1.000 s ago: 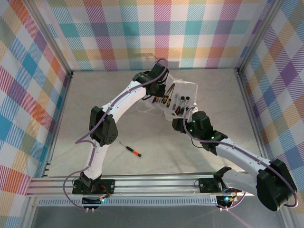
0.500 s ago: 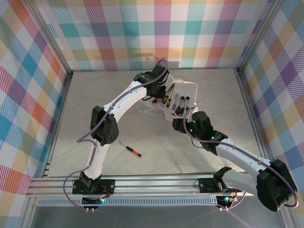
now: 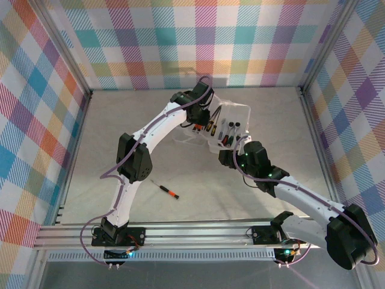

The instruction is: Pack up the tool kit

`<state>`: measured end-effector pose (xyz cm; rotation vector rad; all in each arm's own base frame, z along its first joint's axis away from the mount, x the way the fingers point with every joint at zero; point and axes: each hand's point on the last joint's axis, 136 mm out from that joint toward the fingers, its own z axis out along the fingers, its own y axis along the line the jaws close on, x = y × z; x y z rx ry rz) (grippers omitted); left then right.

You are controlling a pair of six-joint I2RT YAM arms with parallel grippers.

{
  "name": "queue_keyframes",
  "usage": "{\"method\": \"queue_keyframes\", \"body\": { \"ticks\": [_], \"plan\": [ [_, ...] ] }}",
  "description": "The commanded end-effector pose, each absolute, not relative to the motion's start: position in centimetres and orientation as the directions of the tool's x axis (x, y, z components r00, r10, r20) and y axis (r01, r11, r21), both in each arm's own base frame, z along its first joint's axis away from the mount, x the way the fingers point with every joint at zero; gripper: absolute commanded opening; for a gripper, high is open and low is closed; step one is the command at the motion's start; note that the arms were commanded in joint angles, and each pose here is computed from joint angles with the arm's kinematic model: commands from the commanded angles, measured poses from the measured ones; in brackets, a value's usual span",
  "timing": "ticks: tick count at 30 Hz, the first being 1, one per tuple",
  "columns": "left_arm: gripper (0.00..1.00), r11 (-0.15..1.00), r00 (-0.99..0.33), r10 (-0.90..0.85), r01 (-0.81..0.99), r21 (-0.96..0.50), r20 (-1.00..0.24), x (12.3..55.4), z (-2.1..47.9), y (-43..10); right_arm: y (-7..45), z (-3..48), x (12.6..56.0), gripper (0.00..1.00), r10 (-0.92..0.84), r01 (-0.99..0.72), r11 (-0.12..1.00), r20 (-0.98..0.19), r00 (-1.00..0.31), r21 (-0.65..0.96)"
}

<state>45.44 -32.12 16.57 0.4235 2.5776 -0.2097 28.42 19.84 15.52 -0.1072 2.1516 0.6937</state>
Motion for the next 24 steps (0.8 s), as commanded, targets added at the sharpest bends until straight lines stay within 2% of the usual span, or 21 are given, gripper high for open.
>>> {"method": "queue_keyframes", "body": {
  "ticks": [1,5,8,12,14,16,20,24],
  "plan": [
    [0.34,0.923,-0.777,0.234,0.366,-0.117,-0.585,44.3,23.0,-32.1,19.5,16.8,28.4,0.57,0.160,-0.329,0.848,-0.791,-0.590,0.417],
    [0.42,0.930,-0.717,0.150,0.336,-0.149,-0.681,42.5,28.6,-30.0,19.1,17.3,28.3,0.57,0.170,-0.326,0.850,-0.801,-0.575,0.414],
    [0.49,0.953,-0.718,0.028,0.230,-0.199,-0.695,40.3,28.6,-27.2,19.3,17.1,28.3,0.57,0.173,-0.324,0.846,-0.793,-0.584,0.423],
    [0.58,0.968,-0.760,-0.168,-0.005,-0.252,-0.627,35.5,23.7,-21.6,19.3,16.7,28.4,0.57,0.178,-0.317,0.846,-0.787,-0.591,0.430],
    [0.58,0.949,-0.774,-0.299,-0.179,-0.261,-0.558,32.0,20.1,-18.1,19.4,16.6,28.4,0.57,0.180,-0.316,0.844,-0.785,-0.593,0.433],
    [0.54,0.922,-0.776,-0.382,-0.282,-0.266,-0.501,28.7,17.2,-16.3,19.4,16.7,28.4,0.57,0.172,-0.316,0.847,-0.784,-0.596,0.426],
    [0.55,0.893,-0.770,-0.450,-0.371,-0.256,-0.451,23.2,12.3,-16.1,18.8,17.1,28.4,0.57,0.174,-0.303,0.860,-0.795,-0.581,0.410],
    [0.55,0.864,-0.767,-0.503,-0.442,-0.240,-0.397,20.6,8.3,-17.2,18.9,17.1,28.4,0.57,0.181,-0.305,0.855,-0.791,-0.584,0.420]
  ]
}}
